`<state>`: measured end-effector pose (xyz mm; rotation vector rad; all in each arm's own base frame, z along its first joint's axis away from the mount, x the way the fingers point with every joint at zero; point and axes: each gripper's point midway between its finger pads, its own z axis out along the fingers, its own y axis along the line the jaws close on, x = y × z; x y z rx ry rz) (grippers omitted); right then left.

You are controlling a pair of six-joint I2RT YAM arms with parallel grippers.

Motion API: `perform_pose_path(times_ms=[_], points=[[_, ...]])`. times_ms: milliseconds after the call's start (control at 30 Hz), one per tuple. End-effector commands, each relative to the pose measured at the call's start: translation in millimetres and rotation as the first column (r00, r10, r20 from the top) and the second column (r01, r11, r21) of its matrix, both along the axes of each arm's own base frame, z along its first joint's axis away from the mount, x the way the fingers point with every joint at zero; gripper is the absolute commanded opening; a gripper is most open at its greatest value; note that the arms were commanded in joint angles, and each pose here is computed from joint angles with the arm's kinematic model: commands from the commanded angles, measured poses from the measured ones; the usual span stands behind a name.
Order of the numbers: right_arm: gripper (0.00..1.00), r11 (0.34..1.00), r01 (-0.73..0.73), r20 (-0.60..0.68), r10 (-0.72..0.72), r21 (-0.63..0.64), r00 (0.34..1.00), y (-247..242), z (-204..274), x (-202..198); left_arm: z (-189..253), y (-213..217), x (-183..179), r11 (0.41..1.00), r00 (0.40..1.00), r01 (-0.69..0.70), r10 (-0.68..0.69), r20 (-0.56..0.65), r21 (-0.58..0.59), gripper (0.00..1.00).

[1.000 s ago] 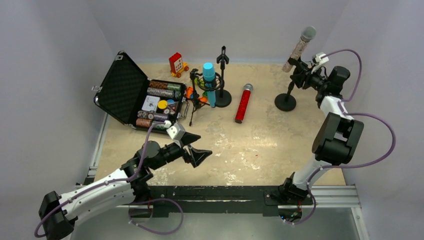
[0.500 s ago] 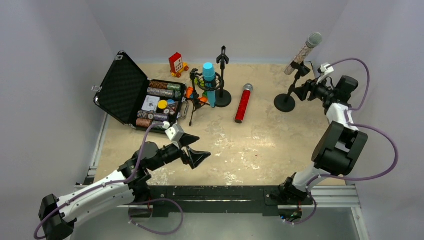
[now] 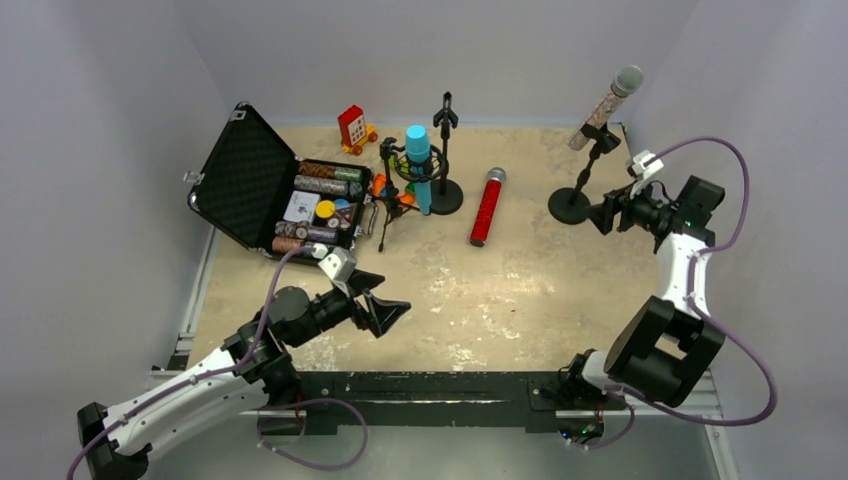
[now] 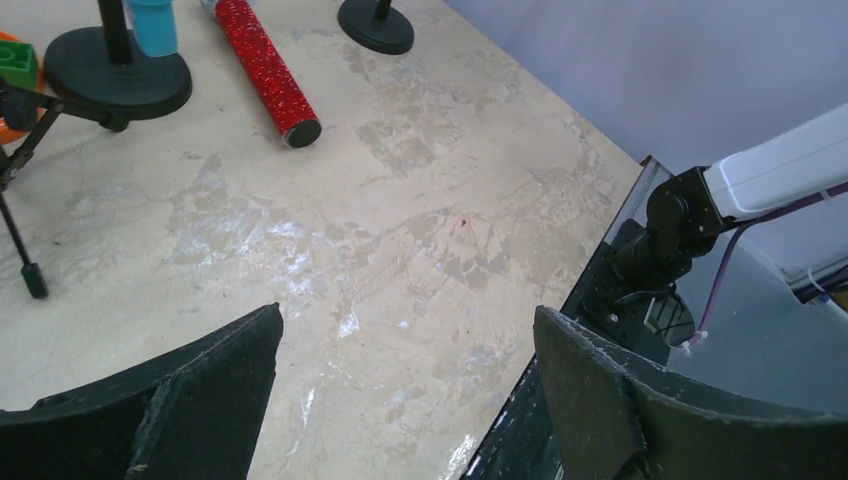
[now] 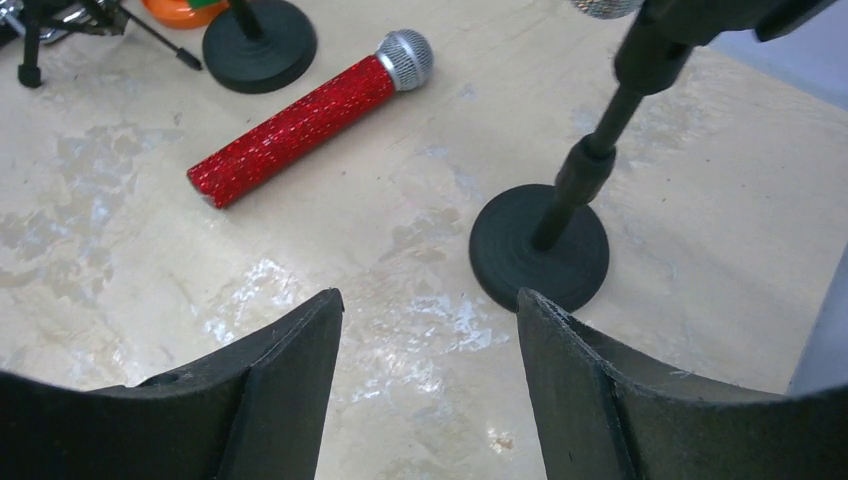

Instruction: Attach the microphones to the stand

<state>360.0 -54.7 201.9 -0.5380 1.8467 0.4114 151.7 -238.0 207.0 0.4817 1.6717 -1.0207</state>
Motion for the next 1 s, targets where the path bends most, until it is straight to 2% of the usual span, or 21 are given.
perform_pose_path(times_ms=[0,233,433,667,767,967], points=[[0.68,0.997,-0.076,-0.021,0.076,-0.029,0.997,19.3,-8.5,-32.8,11.9,16.9,3.4,0.997,0.996,-0.079,0.08,-0.045,0.023,0.99],[0.68,0.988,-0.148,-0.021,0.147,-0.035,0.989,43.4,0.3,-59.5,5.4,33.5,1.7,0.986,0.988,-0.121,0.131,-0.083,0.112,0.99],[0.68,0.934,-0.342,-0.027,0.341,-0.101,0.94,105.6,19.6,-61.9,2.9,47.6,6.4,0.972,0.976,-0.188,0.201,-0.082,0.139,0.99],[0.69,0.865,-0.498,0.077,0.502,-0.069,0.861,181.0,86.5,-11.3,2.2,56.8,12.9,0.955,0.956,-0.257,0.274,-0.105,0.148,0.99],[0.69,0.865,-0.501,0.114,0.502,-0.033,0.858,207.5,107.4,24.5,6.0,56.2,17.0,0.952,0.951,-0.277,0.291,-0.103,0.132,0.99],[0.73,0.906,-0.422,0.266,0.403,0.017,0.876,250.8,129.0,85.4,15.3,55.5,26.1,0.941,0.945,-0.304,0.318,-0.072,0.15,0.99]])
